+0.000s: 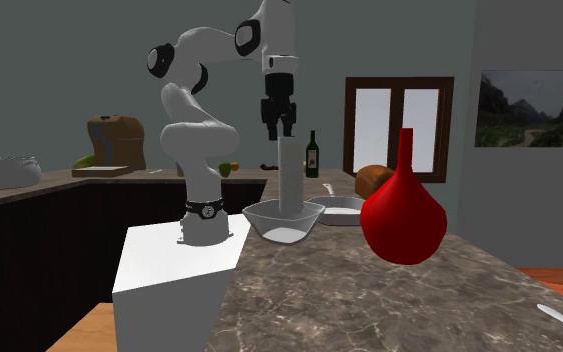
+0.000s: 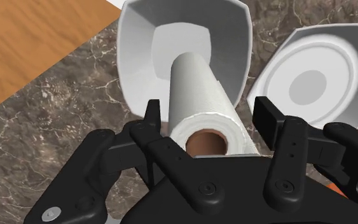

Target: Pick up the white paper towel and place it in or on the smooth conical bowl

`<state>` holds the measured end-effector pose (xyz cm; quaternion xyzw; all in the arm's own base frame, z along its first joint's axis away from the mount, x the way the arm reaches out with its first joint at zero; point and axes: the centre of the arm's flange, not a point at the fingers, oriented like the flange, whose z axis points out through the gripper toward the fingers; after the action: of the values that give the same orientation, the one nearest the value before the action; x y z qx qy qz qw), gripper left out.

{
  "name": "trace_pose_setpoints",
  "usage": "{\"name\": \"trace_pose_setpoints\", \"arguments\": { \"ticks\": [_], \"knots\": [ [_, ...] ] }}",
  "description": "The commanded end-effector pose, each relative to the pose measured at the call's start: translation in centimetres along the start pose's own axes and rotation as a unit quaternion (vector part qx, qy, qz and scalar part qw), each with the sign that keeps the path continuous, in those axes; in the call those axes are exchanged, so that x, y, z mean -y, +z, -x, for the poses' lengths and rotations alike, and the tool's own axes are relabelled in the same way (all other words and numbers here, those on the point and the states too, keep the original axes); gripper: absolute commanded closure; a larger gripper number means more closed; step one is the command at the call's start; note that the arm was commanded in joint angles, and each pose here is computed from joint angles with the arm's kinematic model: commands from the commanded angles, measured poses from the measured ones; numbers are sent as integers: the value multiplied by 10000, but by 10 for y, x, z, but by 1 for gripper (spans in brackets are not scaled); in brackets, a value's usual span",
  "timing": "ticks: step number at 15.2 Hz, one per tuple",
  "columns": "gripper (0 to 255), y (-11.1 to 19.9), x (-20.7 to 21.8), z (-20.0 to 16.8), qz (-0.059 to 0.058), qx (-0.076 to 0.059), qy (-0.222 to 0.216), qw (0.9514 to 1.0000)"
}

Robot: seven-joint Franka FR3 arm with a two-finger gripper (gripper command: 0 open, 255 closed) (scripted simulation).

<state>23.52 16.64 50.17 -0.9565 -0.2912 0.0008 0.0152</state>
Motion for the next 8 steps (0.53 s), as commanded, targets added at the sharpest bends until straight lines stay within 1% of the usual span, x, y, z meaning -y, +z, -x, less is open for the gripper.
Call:
{"name": "trace_pose_setpoints", "arguments": {
  "ticks": [1,5,8],
  "knots": [
    [0,0,0,0,0,0,0,10000],
    [0,0,0,0,0,0,0,10000],
    [0,-40,0,0,0,0,0,10000]
  ]
}}
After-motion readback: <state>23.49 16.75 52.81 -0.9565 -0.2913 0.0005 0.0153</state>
